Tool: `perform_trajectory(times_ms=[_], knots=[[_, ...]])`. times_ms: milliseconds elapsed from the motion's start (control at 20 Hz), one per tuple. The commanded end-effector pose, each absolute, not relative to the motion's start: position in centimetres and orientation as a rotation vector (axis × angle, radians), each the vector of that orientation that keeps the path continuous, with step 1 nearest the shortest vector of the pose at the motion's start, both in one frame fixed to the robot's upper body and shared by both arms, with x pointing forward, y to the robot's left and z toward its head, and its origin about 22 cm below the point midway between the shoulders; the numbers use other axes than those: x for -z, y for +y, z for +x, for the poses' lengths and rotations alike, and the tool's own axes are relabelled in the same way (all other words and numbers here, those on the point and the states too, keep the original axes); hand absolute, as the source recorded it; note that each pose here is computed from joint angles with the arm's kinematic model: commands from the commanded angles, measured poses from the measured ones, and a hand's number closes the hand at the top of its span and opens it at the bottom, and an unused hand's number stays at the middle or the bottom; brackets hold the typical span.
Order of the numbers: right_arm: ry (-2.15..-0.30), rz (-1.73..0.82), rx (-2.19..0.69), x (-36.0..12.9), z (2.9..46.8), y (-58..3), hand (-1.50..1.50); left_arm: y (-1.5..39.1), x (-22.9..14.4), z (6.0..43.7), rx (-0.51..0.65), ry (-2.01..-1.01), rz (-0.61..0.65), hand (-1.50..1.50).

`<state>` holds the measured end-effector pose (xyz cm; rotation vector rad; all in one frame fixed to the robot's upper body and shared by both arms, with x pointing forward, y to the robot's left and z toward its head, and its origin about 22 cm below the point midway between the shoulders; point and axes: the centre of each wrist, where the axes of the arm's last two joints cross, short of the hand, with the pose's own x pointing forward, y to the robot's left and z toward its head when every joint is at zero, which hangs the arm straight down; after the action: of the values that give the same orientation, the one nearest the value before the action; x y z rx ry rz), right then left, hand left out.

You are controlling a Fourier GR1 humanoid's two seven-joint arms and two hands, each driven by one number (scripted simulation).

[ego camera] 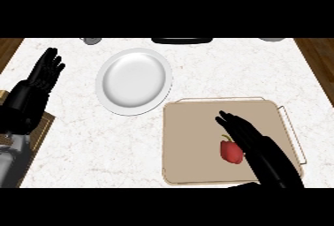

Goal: Pick the bell pepper from the tray and place it in the plate

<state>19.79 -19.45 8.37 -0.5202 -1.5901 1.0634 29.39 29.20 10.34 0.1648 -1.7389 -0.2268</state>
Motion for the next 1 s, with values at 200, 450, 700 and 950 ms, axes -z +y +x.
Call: perform_trajectory(times_ms=[200, 450, 700, 950], knots=[[-1.132, -0.651, -1.339, -12.7, 19.4, -18.0, -1.5, 28.0, -10.2, 29.4, 0.253, -1.74, 0.147, 0.0], [-1.037, -0.664, -1.366, -12.9, 19.3, -15.7, -1.5, 28.9, -10.1, 29.7, 0.224, -1.749, 0.125, 0.0], [-1.009, -0.73, -1.325, -11.9, 20.7, -15.3, -1.5, 28.9, -11.8, 30.3, 0.228, -1.756, 0.157, 0.0], [-0.892, -0.783, -1.35, -10.8, 22.3, -15.9, -1.5, 28.9, -11.4, 29.4, 0.242, -1.749, 0.13, 0.0]])
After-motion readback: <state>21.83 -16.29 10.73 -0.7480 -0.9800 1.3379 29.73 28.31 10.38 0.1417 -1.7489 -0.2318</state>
